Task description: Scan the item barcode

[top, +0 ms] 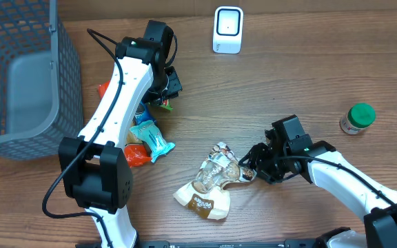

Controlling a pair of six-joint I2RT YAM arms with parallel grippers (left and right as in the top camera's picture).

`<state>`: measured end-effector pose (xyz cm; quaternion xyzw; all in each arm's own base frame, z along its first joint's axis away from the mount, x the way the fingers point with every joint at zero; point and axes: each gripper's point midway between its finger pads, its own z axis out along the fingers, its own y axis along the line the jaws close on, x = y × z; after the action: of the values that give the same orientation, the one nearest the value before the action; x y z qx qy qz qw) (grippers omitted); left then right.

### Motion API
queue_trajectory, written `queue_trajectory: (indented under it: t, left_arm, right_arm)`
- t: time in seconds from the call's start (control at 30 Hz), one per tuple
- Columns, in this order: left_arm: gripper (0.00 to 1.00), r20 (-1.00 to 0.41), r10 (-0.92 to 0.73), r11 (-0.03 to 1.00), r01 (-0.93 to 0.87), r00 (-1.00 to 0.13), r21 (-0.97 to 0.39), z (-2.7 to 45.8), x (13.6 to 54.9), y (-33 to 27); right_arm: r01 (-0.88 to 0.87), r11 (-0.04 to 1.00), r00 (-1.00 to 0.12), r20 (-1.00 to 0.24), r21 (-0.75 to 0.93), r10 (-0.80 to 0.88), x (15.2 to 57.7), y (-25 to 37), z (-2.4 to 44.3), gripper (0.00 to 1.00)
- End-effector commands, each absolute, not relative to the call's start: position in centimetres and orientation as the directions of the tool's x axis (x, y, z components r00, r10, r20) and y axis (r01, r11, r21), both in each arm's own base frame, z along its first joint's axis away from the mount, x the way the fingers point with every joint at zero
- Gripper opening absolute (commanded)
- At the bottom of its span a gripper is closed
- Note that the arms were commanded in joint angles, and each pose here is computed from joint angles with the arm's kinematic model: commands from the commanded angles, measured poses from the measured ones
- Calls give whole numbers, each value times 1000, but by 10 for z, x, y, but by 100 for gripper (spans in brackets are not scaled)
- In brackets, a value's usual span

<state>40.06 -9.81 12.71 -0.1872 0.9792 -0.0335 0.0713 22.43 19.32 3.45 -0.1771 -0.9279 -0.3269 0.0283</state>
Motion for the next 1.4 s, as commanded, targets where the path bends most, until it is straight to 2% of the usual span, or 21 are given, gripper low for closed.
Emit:
queue_trajectory:
  t: [0.0,0.1,0.17,0.3,0.47,0.7,0.87,0.97,1.17,1.37]
  left_arm:
    - [29,-167,-358,933,-347,-919,-92,140,403,-94]
    - [29,-166,-358,933,-347,-919,-92,140,403,-94]
    - [29,-167,-358,933,-347,-919,-92,140,403,-94]
    - [29,-168,-358,933,-347,-919,-92,140,403,-94]
    - [29,-167,-358,933,-347,-919,-92,140,403,-94]
    - [29,-168,-358,933,-347,-919,-92,140,403,-94]
    - [29,-169,-358,933,-347,-918,-93,140,403,-94]
    - [29,-170,-358,933,-347,-918,-94,140,404,-94]
    - [29,-171,-359,933,-347,-918,-95,140,404,-94]
    - [29,-169,-358,933,-347,-918,-94,140,404,-94]
  right_arm:
    - [348,720,-934,152,601,324,229,194,34,26]
    - [321,709,-941,127,627,314,235,198,38,9]
    - [292,699,-949,106,653,298,239,202,42,4]
    - [210,695,-966,39,688,254,249,207,51,4]
    - [99,746,-976,-82,658,201,270,199,67,4]
    - [84,933,-958,-229,349,172,300,140,94,4]
    - [55,990,-940,-326,130,96,314,105,128,4]
    - [28,998,-932,-360,61,48,321,96,144,4]
    - [10,999,-954,-300,-41,-3,323,97,136,4]
    - [-98,990,-963,-240,-105,-121,334,142,120,4]
